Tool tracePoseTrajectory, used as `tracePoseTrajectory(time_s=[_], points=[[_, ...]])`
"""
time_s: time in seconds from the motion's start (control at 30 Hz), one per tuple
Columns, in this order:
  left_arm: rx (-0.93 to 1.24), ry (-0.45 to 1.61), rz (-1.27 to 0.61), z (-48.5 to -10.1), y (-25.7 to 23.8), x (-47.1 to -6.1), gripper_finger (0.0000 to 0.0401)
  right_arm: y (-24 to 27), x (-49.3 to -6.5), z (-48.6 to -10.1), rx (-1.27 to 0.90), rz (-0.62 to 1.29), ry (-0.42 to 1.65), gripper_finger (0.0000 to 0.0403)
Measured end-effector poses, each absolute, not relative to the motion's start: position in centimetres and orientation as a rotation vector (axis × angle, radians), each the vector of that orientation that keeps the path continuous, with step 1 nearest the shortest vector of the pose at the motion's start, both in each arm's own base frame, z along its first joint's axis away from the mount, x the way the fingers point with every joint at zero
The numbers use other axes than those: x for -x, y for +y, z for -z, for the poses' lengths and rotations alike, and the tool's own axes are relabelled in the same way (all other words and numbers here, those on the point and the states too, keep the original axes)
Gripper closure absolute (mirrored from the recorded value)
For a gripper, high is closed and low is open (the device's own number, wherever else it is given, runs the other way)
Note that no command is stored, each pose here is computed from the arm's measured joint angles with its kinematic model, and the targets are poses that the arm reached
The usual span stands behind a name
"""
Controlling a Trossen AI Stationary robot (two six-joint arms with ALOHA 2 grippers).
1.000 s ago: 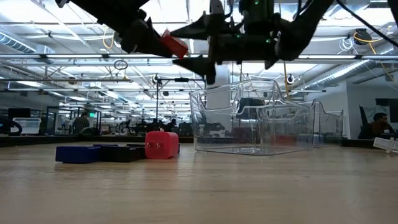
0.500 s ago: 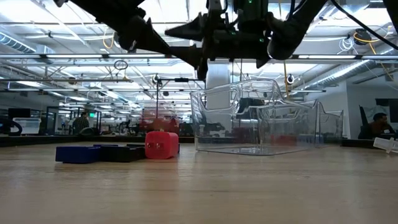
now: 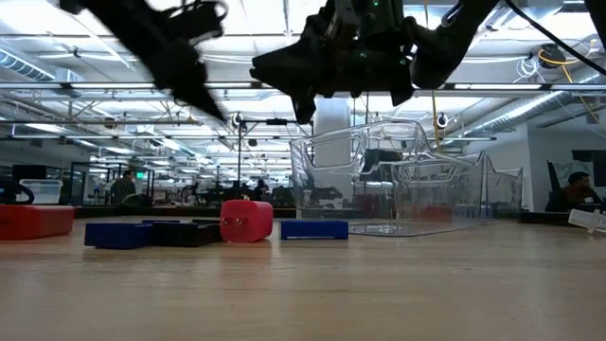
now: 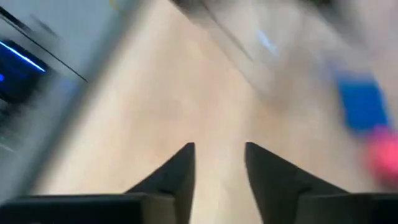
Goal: Pick & Place Office items
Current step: Put the red charger adapter into the right transparent bin
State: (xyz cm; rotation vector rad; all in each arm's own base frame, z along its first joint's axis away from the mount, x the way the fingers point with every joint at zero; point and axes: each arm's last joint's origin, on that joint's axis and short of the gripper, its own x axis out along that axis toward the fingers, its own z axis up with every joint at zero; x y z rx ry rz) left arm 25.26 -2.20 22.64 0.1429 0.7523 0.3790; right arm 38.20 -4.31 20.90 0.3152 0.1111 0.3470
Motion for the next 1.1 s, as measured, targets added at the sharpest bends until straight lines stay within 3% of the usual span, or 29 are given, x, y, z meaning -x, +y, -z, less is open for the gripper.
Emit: tracePoseTrajectory(time_s=[0.1,0.23,0.37,0.63,1.1], points=[[0.057,0.979,-0.328,-21.5,-2.7,-23.6,0.0202,-4.4,-38.2,-20.9,-0.293,-0.367,0.113,0.0314],[0.497,1.211,-0.237,-21.0,-3.8,-22.2,0.0135,-4.3,-38.2,-20.9,-0.247,-0.381,0.103,0.0289],[0.758,1.349,-0.274,-20.6,-5.6,-21.1,0.0098,-4.5,-38.2,-20.9,-0.201,-0.360,0.092,0.0270],[0.957,1.409,-0.685,-18.8,-6.7,-20.6,0.0089,-4.6,-38.2,-20.9,-0.184,-0.313,0.085,0.0245],[1.012,1.504,-0.938,-14.7,-9.1,-21.4,0.0089,-4.6,-38.2,-20.9,-0.035,-0.321,0.061,0.0242]])
